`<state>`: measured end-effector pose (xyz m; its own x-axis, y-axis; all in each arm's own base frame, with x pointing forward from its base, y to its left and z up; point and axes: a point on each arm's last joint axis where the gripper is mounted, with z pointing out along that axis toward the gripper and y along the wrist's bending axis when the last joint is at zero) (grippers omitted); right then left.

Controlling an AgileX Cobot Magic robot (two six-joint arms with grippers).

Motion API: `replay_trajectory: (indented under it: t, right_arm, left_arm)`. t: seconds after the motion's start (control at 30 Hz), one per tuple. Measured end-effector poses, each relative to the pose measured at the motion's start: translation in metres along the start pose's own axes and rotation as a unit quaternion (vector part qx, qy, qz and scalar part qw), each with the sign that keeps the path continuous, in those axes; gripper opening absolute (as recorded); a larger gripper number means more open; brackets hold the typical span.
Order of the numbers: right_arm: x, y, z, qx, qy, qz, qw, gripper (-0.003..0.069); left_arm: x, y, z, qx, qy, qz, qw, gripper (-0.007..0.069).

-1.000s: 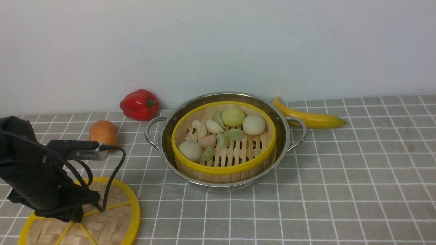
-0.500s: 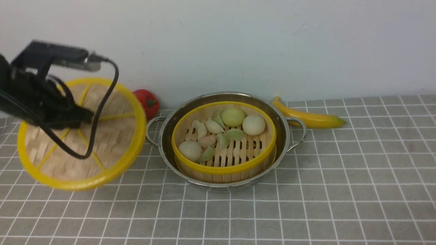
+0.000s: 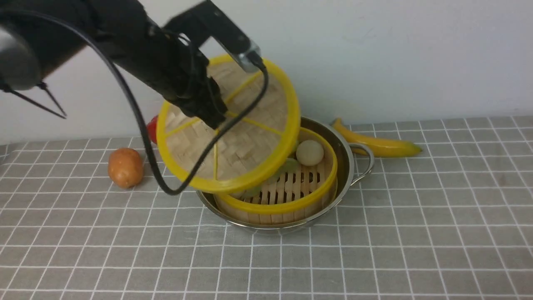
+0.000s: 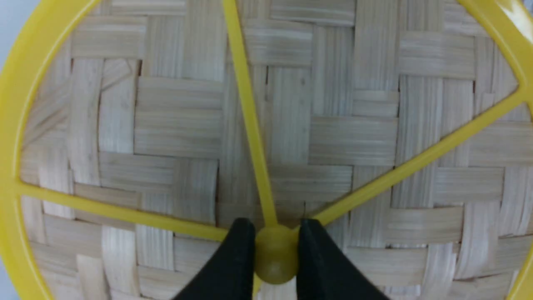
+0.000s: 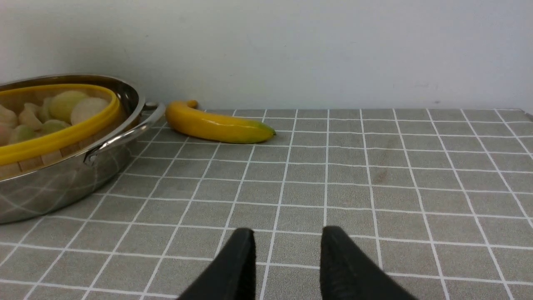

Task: Place the steamer in the pot on the grey tablecloth, and put the lid on the steamer.
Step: 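Place the yellow bamboo steamer lid onto the steamer in the pot with the left gripper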

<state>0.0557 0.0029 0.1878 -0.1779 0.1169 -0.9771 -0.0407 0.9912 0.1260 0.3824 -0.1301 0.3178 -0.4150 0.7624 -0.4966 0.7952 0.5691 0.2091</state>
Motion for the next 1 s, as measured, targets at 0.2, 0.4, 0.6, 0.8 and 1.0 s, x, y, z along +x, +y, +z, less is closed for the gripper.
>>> replay_trajectory:
  t: [0.2,0.4,0.6,0.8,1.0]
  right_arm:
    - [0.0,0.0,0.0,0.0,0.0,0.0,1.0,0.0243]
    - [0.0,0.0,0.0,0.0,0.0,0.0,1.0,0.0243]
    - [0.0,0.0,0.0,0.0,0.0,0.0,1.0,0.0243]
    - [0.0,0.0,0.0,0.0,0.0,0.0,1.0,0.0243]
    - [0.0,0.0,0.0,0.0,0.0,0.0,1.0,0.0243]
  left_arm:
    - [-0.012,-0.016,0.04,0.022,0.004,0.046,0.999,0.0117]
    - [-0.015,-0.022,0.059,0.028,0.003,0.069,0.997,0.0117]
    - [-0.017,-0.02,0.063,0.018,-0.007,0.072,0.997,0.0117]
    - [-0.018,-0.021,0.063,0.018,-0.01,0.075,0.997,0.0117]
    - [-0.018,-0.021,0.067,0.017,-0.011,0.083,0.996,0.0117]
